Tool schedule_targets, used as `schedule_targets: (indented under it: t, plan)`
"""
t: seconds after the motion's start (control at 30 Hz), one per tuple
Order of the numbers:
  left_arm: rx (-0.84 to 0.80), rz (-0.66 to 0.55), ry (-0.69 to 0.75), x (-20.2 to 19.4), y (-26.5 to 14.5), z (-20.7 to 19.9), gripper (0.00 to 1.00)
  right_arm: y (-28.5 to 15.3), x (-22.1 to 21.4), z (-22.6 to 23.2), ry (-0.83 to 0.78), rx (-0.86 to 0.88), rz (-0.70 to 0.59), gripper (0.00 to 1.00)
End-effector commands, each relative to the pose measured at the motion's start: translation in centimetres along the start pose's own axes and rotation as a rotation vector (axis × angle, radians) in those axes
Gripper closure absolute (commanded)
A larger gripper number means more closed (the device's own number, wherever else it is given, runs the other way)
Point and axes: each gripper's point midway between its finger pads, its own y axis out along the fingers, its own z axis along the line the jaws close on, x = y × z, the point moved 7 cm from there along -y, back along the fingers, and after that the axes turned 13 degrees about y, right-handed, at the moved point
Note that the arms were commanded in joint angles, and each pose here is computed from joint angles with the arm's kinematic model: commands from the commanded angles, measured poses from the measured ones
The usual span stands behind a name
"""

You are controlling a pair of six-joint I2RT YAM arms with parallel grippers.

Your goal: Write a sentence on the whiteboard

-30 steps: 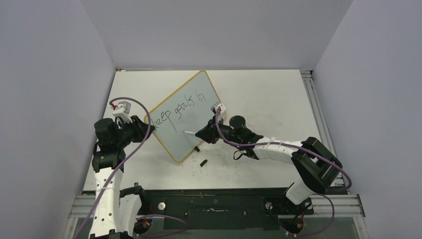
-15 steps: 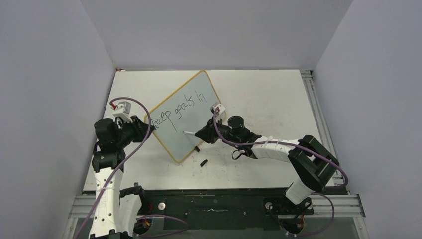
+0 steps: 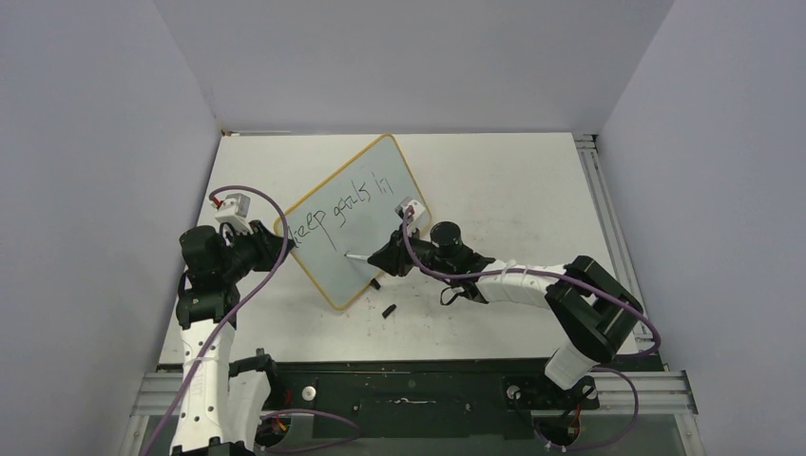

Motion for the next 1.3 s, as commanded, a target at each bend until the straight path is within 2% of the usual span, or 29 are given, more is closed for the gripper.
schedule_targets:
  t: [0.0, 0.6, 1.27]
  plan:
    - [-0.018, -0.055, 0.046, 1.2, -0.2, -0.2, 0.83, 0.6, 0.8, 0.8, -0.042, 0.029, -0.035, 0.95]
    - [-0.023, -0.057, 0.048, 1.2, -0.2, -0.3, 0.86, -1.3, 0.0, -1.4, -0.038, -0.160, -0.062, 0.95]
    - [-0.027, -0.056, 0.050, 1.1, -0.3, -0.5, 0.86, -1.3, -1.8, -0.4, -0.062, -0.081, 0.011, 0.95]
